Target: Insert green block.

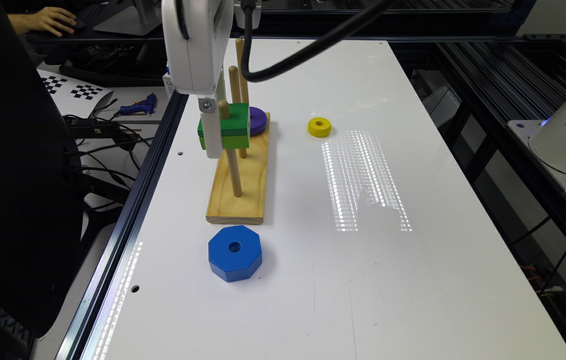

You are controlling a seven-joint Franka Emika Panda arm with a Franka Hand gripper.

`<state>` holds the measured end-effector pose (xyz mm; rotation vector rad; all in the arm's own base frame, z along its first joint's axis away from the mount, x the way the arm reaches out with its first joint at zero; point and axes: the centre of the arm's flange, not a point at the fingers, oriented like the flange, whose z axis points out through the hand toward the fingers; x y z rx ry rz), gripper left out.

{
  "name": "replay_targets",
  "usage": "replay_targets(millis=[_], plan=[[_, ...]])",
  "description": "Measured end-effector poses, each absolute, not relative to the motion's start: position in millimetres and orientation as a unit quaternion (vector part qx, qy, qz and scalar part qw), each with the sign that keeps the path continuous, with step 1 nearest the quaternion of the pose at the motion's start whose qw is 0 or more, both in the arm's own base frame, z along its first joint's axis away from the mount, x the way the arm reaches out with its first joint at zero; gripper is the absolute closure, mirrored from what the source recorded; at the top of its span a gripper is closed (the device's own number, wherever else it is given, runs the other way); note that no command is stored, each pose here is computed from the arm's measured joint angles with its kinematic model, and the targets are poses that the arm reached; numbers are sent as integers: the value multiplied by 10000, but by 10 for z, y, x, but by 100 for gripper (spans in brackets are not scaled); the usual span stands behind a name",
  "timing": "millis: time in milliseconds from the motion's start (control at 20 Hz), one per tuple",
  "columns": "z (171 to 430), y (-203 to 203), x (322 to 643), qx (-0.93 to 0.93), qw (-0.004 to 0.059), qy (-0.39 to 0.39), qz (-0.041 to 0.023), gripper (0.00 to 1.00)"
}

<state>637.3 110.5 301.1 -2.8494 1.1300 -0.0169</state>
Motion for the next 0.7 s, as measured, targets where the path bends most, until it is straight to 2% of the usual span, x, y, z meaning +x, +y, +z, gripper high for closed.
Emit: replay_targets(millis=[400, 550, 700], plan=[[2983, 1105, 6374, -9289, 378, 3684, -44, 100], [2822, 1105, 6384, -9291, 375, 3680, -20, 100], [2779, 1107, 6386, -9293, 368, 3676, -12, 100]])
